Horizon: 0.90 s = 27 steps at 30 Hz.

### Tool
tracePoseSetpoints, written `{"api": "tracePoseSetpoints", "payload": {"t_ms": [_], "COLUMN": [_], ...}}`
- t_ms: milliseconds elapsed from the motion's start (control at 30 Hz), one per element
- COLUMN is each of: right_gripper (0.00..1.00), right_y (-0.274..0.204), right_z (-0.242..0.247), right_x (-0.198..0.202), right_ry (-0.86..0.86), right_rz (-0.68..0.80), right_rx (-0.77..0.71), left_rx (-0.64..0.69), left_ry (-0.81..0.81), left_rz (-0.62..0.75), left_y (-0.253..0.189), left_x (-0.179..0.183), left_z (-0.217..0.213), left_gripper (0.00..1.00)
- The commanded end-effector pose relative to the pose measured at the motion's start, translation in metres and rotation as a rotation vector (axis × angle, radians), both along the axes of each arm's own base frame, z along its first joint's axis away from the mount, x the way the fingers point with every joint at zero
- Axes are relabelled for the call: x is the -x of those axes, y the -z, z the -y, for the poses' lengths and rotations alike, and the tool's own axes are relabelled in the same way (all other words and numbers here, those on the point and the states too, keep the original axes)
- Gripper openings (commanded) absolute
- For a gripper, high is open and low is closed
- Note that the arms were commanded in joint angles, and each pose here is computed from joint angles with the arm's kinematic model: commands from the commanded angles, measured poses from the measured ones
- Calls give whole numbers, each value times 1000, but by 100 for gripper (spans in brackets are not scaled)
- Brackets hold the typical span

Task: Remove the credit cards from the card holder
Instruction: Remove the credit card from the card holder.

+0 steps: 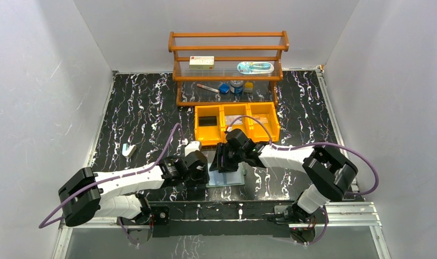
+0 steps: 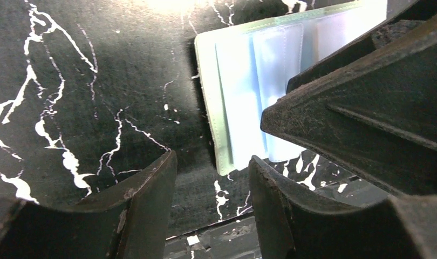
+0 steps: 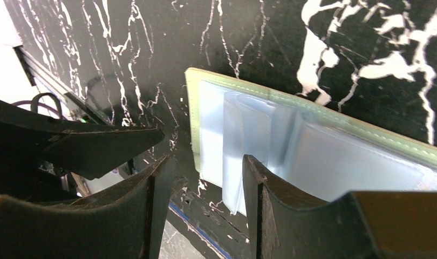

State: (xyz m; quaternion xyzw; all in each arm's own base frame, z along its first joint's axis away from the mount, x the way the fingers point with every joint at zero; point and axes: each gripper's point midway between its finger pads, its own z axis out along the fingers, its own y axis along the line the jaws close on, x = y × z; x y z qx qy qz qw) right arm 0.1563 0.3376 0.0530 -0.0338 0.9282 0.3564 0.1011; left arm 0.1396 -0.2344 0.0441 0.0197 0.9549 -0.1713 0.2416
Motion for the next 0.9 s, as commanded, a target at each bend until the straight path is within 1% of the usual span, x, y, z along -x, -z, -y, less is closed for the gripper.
{"api": "tracePoseSetpoints", "payload": {"t_ms": [0, 133, 267, 367, 467, 533, 667, 733, 800, 867], "right_gripper": [59, 58, 58, 58, 58, 58, 59, 59, 59, 59], "right_y": [-26, -34, -39, -47, -52, -54, -44, -37, -29, -22], "right_z": [-28, -41, -44, -38, -18, -2, 49, 73, 86, 86], "right_x": [-3, 1, 0, -4, -14, -19, -30, -33, -33, -28], "right_ry": [-66, -103, -97, -74, -21, 10, 162, 239, 270, 255], "right_rz": [26, -1, -16, 31, 111, 153, 201, 208, 196, 164], "right_rx": [-135, -211, -211, -196, -104, -42, 159, 234, 259, 236], "left_rx": [-53, -60, -54, -56, -64, -68, -65, -58, -56, -52], "left_ry": [-34, -51, -55, -48, -40, -36, -43, -39, -37, -32], "left_rz": [35, 56, 60, 56, 50, 49, 43, 43, 42, 41], "left_y": [-7, -9, -9, -5, -1, -1, 3, 4, 4, 3], "left_x": [-7, -11, -12, -13, -14, -15, -13, -11, -11, -10], "left_z": [-11, -14, -13, -10, -6, -4, -8, -8, -8, -7], "left_gripper": [50, 50, 50, 47, 41, 34, 29, 27, 27, 27]}}
